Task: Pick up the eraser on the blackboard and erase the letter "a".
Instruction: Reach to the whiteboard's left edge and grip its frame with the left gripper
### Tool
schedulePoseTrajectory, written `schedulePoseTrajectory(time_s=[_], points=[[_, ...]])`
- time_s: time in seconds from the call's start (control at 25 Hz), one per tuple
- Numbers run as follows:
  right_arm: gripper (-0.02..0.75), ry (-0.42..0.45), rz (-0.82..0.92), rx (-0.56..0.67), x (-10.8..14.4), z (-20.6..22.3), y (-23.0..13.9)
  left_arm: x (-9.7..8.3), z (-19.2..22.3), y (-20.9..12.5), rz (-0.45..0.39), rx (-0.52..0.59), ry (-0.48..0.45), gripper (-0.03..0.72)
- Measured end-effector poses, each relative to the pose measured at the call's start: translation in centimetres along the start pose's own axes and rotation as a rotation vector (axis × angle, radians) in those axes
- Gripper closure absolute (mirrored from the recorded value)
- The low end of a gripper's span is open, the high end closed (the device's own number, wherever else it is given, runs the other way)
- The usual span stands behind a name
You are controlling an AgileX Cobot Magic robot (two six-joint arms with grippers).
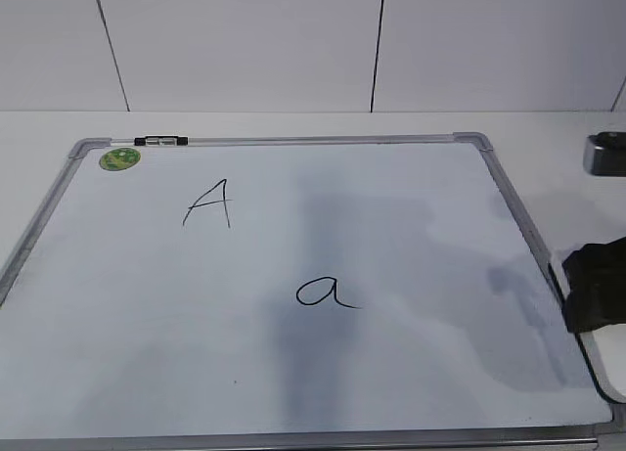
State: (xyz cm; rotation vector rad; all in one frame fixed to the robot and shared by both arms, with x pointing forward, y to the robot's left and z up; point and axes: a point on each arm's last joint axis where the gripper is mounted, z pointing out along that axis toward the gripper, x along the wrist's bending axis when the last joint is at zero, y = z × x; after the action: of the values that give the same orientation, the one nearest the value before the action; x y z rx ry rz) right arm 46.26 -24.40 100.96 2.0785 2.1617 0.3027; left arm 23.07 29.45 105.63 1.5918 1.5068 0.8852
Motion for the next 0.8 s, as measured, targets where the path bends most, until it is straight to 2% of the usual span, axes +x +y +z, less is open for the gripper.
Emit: schedulePoseTrajectory(time_s=[0.2, 0.44, 0.8], points=[[0.209, 0.01, 0.0, -0.049, -0.2, -3.1, -0.8, 0.0, 0.0, 0.0, 0.0, 0.0, 0.0, 0.425], [0.209, 0.014, -0.002, -0.072, 0.0, -5.7, 0.2, 0.0, 0.0, 0.0, 0.0, 0.0, 0.0, 0.425], [0.209, 0.013, -0.045, -0.071, 0.1, -6.9, 0.5, 0.0, 0.0, 0.0, 0.0, 0.0, 0.0, 0.425]])
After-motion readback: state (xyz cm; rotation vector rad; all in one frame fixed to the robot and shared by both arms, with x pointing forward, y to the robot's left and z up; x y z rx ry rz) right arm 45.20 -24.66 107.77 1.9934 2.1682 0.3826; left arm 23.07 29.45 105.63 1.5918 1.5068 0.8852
